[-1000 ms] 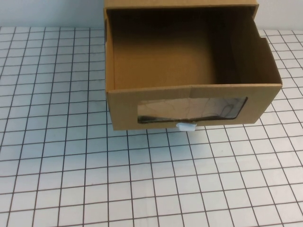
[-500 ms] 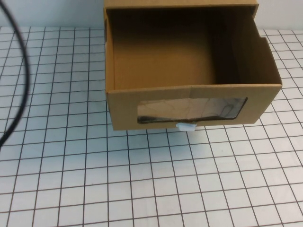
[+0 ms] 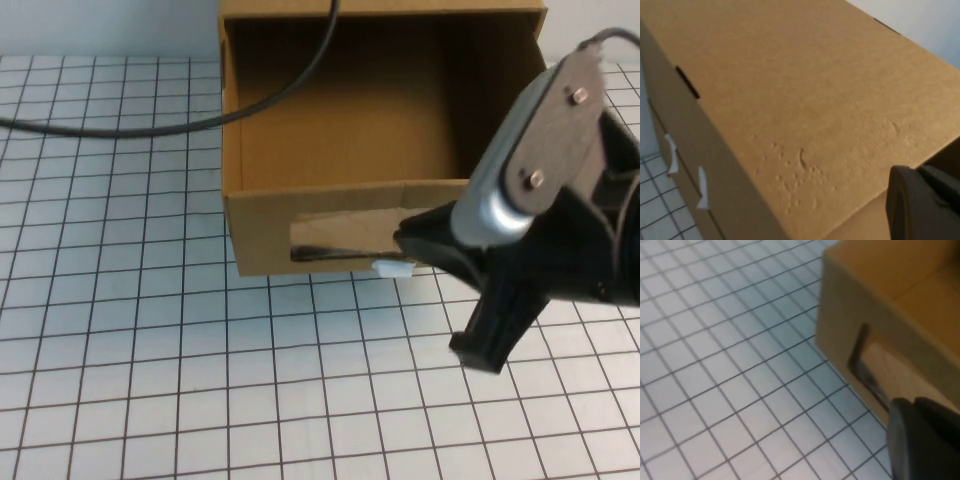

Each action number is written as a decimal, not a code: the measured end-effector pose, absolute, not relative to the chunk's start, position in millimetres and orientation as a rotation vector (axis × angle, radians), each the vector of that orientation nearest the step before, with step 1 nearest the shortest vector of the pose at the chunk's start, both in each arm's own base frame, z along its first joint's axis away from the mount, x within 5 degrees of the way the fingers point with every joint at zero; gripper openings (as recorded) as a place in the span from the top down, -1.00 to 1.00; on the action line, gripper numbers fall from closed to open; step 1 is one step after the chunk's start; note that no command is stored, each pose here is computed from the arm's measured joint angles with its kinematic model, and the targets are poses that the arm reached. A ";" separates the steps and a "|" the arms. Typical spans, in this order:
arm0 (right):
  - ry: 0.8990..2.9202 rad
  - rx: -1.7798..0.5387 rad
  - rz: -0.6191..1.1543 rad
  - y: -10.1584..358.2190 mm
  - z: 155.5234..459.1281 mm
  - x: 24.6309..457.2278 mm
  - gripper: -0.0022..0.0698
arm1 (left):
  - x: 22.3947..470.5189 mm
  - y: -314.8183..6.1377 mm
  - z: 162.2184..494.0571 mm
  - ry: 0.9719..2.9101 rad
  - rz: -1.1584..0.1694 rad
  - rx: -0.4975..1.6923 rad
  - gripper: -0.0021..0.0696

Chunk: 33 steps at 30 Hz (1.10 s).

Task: Close the shoe box
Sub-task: Press the shoe box with left arm, then close the shoe box with your right arm

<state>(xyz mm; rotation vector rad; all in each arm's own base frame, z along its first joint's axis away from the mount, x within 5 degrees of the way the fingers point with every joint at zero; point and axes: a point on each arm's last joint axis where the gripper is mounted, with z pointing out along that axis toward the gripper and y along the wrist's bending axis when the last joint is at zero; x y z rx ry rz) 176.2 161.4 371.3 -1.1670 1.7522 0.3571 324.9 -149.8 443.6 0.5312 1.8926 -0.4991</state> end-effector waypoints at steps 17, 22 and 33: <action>1.616 -1.733 0.273 208.5 298.3 207.3 0.97 | 433.2 -217.2 389.7 2.001 -0.808 0.713 0.96; 1.681 -1.702 0.245 210.2 285.6 234.2 0.97 | 434.3 -217.9 388.6 2.002 -0.818 0.707 0.96; 1.787 -1.462 0.189 196.9 295.4 342.4 0.97 | 432.4 -220.3 390.1 2.001 -0.875 0.699 0.96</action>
